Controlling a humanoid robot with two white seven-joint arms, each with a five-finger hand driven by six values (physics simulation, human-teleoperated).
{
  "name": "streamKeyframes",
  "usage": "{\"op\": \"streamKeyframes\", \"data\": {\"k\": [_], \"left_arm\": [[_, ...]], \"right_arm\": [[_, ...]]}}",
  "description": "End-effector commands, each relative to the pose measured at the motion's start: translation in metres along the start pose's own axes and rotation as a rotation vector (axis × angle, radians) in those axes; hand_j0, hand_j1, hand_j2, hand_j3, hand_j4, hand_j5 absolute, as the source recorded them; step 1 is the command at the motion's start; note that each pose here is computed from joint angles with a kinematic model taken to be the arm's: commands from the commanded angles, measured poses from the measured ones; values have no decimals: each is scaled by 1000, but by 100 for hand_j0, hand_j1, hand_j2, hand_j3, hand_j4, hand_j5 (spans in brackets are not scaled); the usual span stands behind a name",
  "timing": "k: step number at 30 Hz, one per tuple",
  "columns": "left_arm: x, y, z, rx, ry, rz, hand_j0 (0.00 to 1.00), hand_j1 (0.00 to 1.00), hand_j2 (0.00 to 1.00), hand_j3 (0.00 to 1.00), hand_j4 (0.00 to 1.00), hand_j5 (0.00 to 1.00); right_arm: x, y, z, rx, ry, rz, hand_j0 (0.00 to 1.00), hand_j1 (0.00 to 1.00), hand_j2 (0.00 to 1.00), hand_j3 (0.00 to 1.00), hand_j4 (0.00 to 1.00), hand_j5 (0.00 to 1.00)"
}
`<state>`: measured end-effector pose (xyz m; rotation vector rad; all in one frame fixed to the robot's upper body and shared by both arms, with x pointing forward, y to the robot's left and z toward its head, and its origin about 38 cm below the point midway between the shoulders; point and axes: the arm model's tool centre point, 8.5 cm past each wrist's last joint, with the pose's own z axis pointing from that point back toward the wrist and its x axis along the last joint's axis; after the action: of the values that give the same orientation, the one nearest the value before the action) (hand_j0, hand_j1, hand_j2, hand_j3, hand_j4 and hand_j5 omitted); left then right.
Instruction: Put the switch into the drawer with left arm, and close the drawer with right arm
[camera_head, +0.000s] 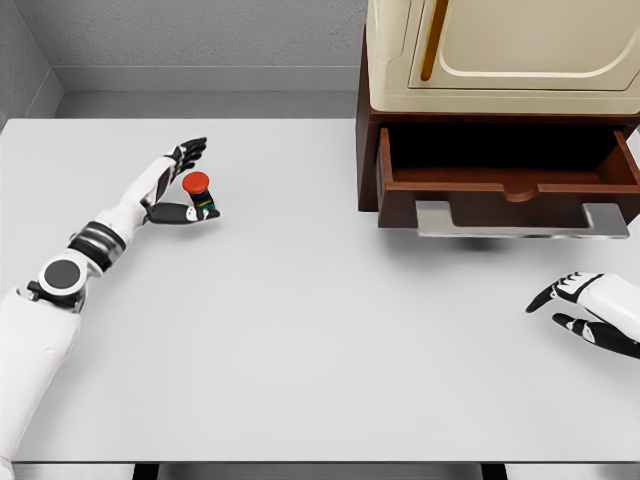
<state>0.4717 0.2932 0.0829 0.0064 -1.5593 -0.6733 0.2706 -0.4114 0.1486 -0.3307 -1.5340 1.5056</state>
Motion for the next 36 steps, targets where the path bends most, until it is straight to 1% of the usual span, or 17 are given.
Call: {"op": "streamKeyframes", "data": {"k": [1, 2, 3, 7, 9, 12, 15, 16, 17, 18, 19, 20, 23, 29, 30, 34, 36], "left_arm": [[-3, -1, 1, -7, -1, -16, 85, 85, 85, 85, 85, 85], [-8, -1, 2, -6, 14, -20, 85, 85, 85, 85, 85, 85], [-9, -1, 3, -7, 18, -23, 78, 78, 78, 78, 78, 78], [-13, -1, 4, -13, 23, -47, 76, 76, 76, 76, 76, 76], [-13, -1, 4, -15, 24, -57, 69, 69, 69, 69, 69, 69], [-12, -1, 4, -15, 12, -60, 56, 56, 56, 56, 56, 56], [-12, -1, 4, -15, 12, -60, 54, 54, 54, 54, 54, 54], [-11, -1, 4, -13, 8, -59, 46, 46, 46, 46, 46, 46], [-11, -1, 4, -13, 8, -59, 46, 46, 46, 46, 46, 46], [-10, -1, 4, -13, 5, -60, 40, 40, 40, 40, 40, 40], [-10, -1, 4, -13, 5, -60, 40, 40, 40, 40, 40, 40], [-7, -1, 3, -13, -3, -58, 37, 37, 37, 37, 37, 37], [-2, -1, 1, -14, -18, -62, 36, 36, 36, 36, 36, 36], [20, -3, -4, -20, -82, -79, 36, 36, 36, 36, 36, 36], [21, -4, -4, -24, -87, -81, 34, 34, 34, 34, 34, 34], [38, -6, -7, -32, -134, -98, 33, 33, 33, 33, 33, 33], [53, -9, -10, -41, -177, -119, 34, 34, 34, 34, 34, 34]], "right_arm": [[0, -1, 0, -4, 1, -5, 55, 55, 55, 55, 55, 55], [0, -1, 0, -2, 0, -4, 55, 55, 55, 55, 55, 55], [0, -1, 0, -4, 1, -5, 55, 55, 55, 55, 55, 55], [0, 4, -1, -15, 2, -21, 55, 55, 55, 55, 55, 55], [-1, 0, 1, -26, 7, -14, 55, 55, 55, 55, 55, 55], [-8, 1, 5, -24, 30, -17, 55, 55, 55, 55, 55, 55], [-8, 2, 5, -28, 32, -20, 55, 55, 55, 55, 55, 55], [-18, 1, 11, -44, 69, -24, 55, 55, 55, 55, 55, 55], [-18, 1, 11, -44, 69, -24, 55, 55, 55, 55, 55, 55], [-18, 1, 12, -44, 72, -26, 55, 55, 55, 55, 55, 55], [-18, 1, 12, -44, 72, -26, 55, 55, 55, 55, 55, 55], [-18, 0, 11, -46, 69, -22, 55, 55, 55, 55, 55, 55], [-18, 0, 11, -46, 69, -22, 56, 56, 56, 56, 56, 56], [-18, 2, 12, -41, 72, -26, 56, 56, 56, 56, 56, 56], [-18, 2, 12, -41, 72, -26, 56, 56, 56, 56, 56, 56], [-17, 0, 11, -44, 68, -21, 59, 59, 59, 59, 59, 59], [-14, -3, 9, -46, 56, -14, 59, 59, 59, 59, 59, 59]]}}
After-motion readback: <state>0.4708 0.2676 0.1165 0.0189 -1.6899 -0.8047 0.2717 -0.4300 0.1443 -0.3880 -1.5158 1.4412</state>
